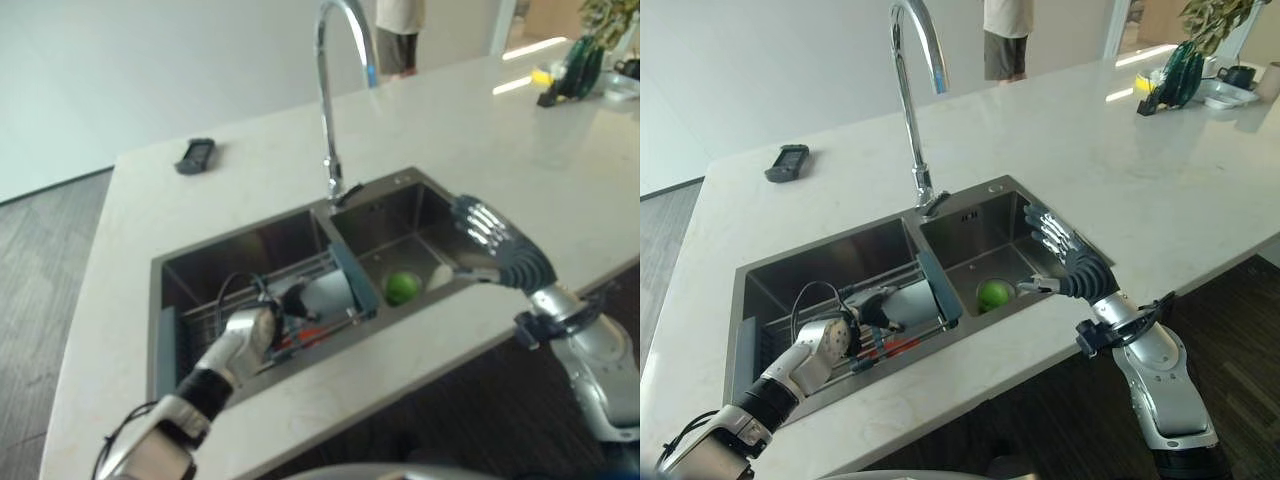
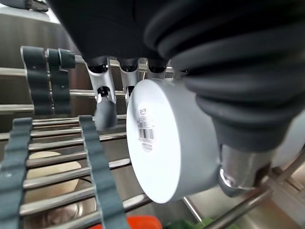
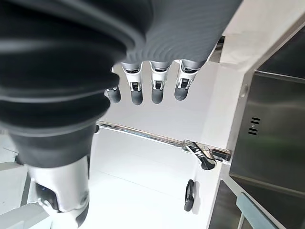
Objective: Place the dishes in the dishwasher.
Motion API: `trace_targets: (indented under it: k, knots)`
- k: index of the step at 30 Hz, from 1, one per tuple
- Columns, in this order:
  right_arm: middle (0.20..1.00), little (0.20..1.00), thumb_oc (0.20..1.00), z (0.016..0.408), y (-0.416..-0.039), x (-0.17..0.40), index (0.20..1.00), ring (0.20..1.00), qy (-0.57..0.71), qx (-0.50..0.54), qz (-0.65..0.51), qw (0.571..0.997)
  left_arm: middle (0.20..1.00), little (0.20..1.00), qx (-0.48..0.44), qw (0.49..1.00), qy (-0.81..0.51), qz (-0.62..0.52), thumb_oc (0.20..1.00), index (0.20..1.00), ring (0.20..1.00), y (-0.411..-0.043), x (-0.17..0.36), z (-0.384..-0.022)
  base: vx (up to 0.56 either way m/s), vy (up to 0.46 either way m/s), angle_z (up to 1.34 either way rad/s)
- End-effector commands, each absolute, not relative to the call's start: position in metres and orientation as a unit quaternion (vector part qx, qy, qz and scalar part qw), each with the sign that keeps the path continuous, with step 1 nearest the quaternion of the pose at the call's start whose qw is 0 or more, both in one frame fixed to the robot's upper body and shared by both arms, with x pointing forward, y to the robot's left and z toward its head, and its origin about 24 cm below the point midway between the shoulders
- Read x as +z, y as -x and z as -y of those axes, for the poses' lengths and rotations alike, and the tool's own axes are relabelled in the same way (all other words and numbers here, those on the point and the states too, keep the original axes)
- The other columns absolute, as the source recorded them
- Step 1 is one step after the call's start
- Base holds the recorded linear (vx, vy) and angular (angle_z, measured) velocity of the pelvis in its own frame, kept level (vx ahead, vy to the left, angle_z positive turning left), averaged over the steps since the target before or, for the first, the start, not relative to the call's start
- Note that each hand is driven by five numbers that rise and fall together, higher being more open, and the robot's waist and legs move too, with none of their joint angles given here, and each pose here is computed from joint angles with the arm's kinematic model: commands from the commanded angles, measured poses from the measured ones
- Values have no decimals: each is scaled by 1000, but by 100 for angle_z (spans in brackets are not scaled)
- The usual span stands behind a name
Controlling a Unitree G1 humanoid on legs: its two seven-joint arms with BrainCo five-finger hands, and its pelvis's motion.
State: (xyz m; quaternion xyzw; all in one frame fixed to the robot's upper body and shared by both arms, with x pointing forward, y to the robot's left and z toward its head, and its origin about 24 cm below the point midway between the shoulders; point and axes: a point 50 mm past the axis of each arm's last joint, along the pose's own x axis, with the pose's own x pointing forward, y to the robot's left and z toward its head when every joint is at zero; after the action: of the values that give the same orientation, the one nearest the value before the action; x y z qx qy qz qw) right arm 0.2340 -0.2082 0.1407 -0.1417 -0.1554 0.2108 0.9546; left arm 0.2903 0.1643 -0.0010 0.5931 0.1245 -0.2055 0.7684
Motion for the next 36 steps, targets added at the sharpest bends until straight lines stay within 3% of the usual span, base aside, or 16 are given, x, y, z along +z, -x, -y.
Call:
trace_targets:
  k: [1, 9, 18, 26, 30, 36]
  knots:
    - [1000, 1000, 1000, 198, -236, 174, 1000, 1000, 138, 229, 250, 931, 200, 200, -242, 739, -620, -109, 200, 200, 200, -283, -22, -146, 8, -2, -10]
    - [1000, 1000, 1000, 201, -235, 171, 1000, 1000, 139, 218, 245, 935, 200, 200, -223, 761, -607, -62, 200, 200, 200, -283, -15, -150, 0, -1, -1]
    - [1000, 1000, 1000, 214, -229, 164, 1000, 1000, 145, 172, 236, 945, 200, 200, -98, 839, -529, 84, 200, 200, 200, -285, 62, -190, 2, -4, 2]
    - [1000, 1000, 1000, 216, -222, 158, 1000, 1000, 143, 143, 234, 951, 200, 200, 79, 876, -393, 268, 200, 200, 200, -254, 140, -223, -1, -23, 20]
    - [1000, 1000, 1000, 217, -218, 158, 1000, 1000, 136, 131, 241, 952, 200, 200, 104, 899, -263, 334, 200, 200, 200, -236, 162, -229, -6, -64, 5]
    - [1000, 1000, 1000, 211, -214, 166, 1000, 1000, 106, 120, 282, 946, 200, 200, 125, 891, -156, 407, 200, 200, 200, -217, 182, -232, 6, -161, 24]
